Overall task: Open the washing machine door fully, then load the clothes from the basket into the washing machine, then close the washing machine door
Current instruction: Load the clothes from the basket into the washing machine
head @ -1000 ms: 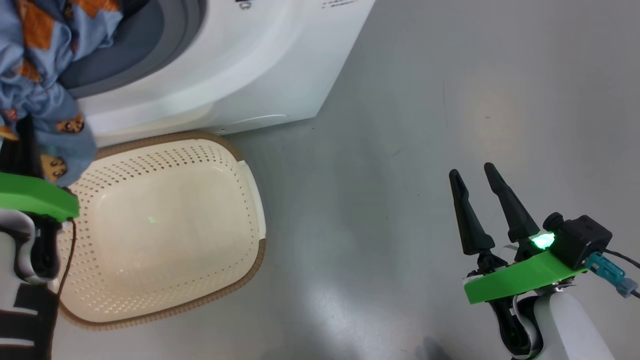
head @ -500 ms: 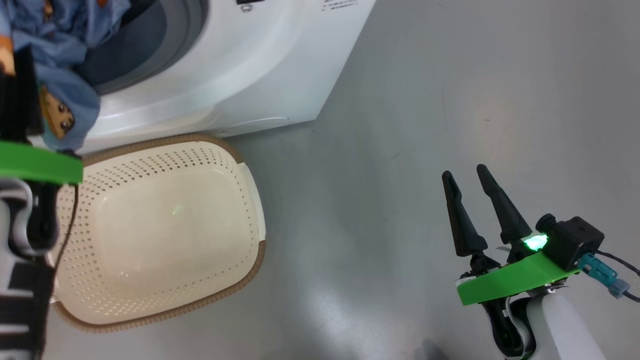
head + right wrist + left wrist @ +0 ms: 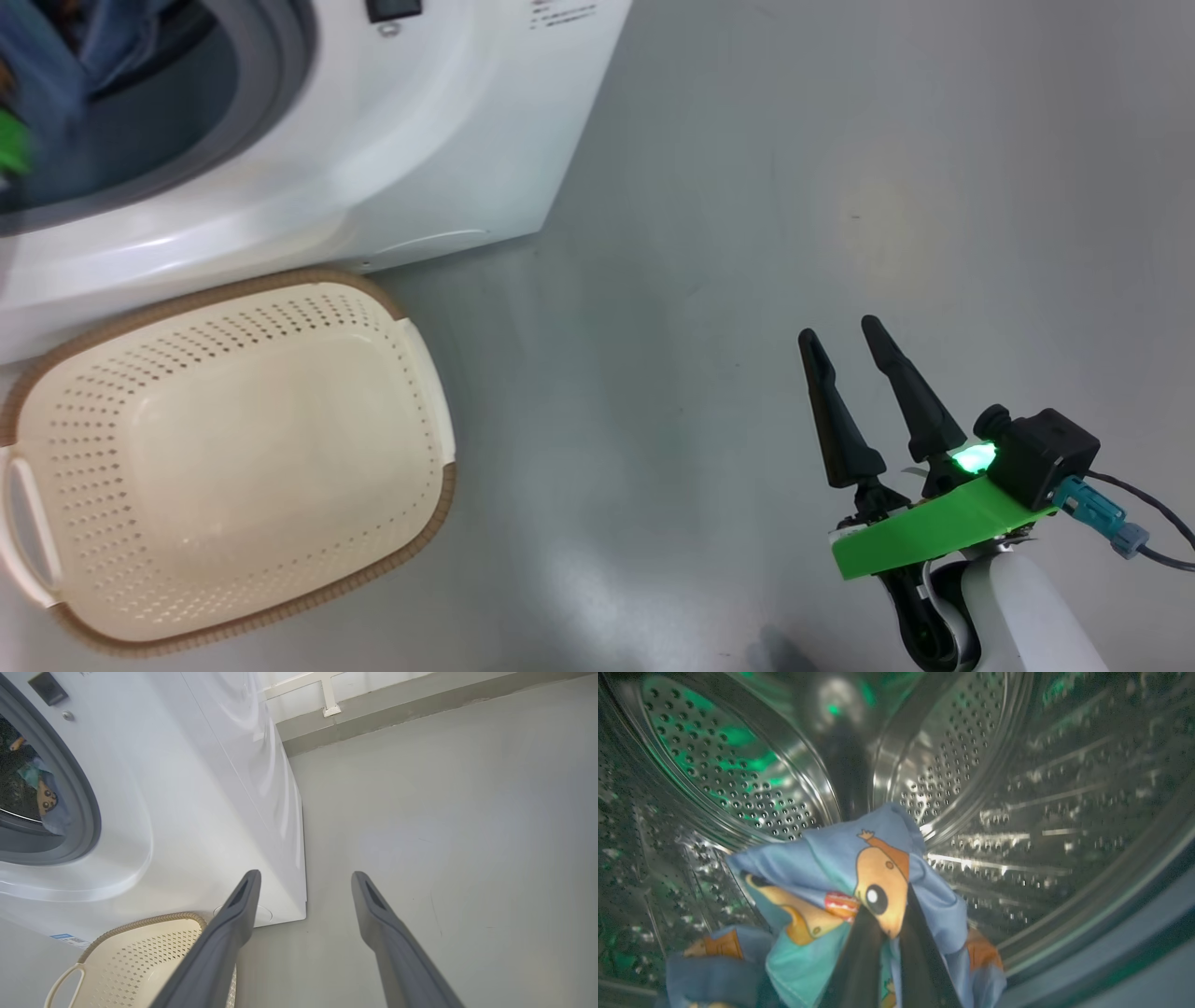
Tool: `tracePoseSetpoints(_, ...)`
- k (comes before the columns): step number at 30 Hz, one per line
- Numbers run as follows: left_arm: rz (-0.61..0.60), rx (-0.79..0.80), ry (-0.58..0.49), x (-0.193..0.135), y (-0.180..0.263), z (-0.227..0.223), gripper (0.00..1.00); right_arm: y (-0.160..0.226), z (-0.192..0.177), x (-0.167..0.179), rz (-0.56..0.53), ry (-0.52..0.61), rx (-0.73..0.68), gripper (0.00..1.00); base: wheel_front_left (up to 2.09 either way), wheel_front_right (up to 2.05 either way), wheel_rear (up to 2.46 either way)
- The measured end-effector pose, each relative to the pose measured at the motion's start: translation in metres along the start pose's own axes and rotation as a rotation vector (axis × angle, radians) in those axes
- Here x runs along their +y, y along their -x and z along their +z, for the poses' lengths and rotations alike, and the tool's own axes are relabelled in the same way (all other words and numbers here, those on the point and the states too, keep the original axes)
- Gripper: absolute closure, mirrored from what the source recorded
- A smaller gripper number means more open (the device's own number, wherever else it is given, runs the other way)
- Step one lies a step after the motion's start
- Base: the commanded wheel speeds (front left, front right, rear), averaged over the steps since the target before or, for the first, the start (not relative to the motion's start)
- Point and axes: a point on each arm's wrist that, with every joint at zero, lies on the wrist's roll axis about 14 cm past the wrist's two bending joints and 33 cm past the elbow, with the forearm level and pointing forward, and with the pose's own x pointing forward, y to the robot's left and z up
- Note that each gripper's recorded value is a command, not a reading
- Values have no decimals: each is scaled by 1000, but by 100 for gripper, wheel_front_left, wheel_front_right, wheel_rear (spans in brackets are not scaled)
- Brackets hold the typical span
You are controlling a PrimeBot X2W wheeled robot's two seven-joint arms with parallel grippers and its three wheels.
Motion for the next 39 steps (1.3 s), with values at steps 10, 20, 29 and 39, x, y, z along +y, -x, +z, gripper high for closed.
tracePoseSetpoints(10, 43, -82, -19, 12, -21, 23, 100, 5, -1, -8, -26, 7, 7, 0, 0, 0, 0)
tracePoseSetpoints(20, 47, 160, -94, 18, 2, -46, 0, 3, -2, -1, -9, -3, 8, 0, 0, 0, 0)
tracePoseSetpoints(29, 60, 164, -96, 22, 7, -35, 0, 0, -1, 7, 13, -12, 0, 0, 0, 0, 0)
tracePoseSetpoints(39, 89, 137, -56, 26, 34, -30, 0, -1, 10, 10, 27, -9, -27, 0, 0, 0, 0)
